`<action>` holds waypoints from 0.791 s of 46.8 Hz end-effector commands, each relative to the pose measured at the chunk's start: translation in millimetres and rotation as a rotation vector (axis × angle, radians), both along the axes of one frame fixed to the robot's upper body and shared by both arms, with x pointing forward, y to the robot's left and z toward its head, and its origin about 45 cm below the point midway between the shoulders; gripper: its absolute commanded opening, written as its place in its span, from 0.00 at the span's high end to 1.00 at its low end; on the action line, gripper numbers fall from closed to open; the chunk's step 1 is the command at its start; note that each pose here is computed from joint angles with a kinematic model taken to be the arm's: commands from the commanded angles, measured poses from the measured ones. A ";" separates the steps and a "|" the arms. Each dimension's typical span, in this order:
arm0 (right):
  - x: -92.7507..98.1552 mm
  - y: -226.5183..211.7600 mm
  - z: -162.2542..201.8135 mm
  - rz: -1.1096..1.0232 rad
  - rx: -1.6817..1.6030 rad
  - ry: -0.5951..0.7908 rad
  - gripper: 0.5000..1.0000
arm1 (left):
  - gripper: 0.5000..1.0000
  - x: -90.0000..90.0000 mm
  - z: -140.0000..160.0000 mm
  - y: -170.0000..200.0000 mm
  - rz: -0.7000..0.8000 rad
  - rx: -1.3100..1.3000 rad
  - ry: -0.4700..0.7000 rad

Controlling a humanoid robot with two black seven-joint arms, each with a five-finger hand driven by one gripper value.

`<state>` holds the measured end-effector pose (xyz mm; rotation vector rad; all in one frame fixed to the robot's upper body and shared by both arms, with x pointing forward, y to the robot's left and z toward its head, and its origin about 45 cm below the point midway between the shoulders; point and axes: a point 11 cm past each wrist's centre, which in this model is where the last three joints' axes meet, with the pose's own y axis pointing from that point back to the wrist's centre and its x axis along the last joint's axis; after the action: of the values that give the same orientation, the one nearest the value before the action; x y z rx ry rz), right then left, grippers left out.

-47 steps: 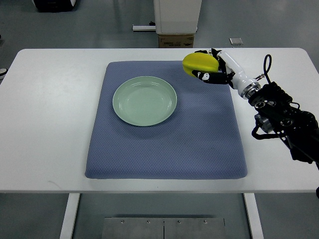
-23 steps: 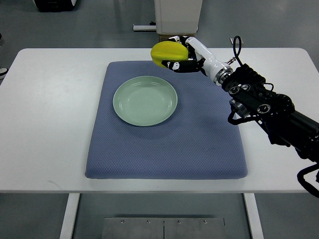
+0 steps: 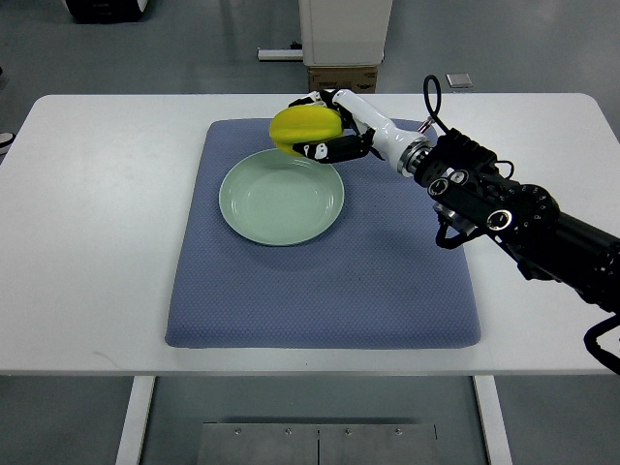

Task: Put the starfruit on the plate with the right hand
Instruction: 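Lower the held starfruit onto the green plate with the right hand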

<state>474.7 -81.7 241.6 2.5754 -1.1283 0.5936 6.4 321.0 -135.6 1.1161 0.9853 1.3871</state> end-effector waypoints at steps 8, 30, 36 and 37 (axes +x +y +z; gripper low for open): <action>-15.5 16.0 -9.1 0.054 0.002 0.037 1.00 | 0.00 0.9 0.0 0.0 0.000 0.000 -0.002; -30.7 14.0 -44.4 0.088 -0.137 0.106 1.00 | 0.00 0.9 0.0 0.0 0.000 0.000 -0.002; -29.3 12.9 -44.2 0.078 -0.143 0.107 0.75 | 0.00 -0.1 0.0 0.0 -0.001 0.000 0.000; -29.3 12.9 -44.3 0.077 -0.144 0.108 0.63 | 0.00 -0.1 0.0 0.0 -0.001 0.000 0.000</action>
<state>444.6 -68.4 196.7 2.5076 -0.9167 0.5251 6.7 321.0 -135.6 1.1155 0.9850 1.3876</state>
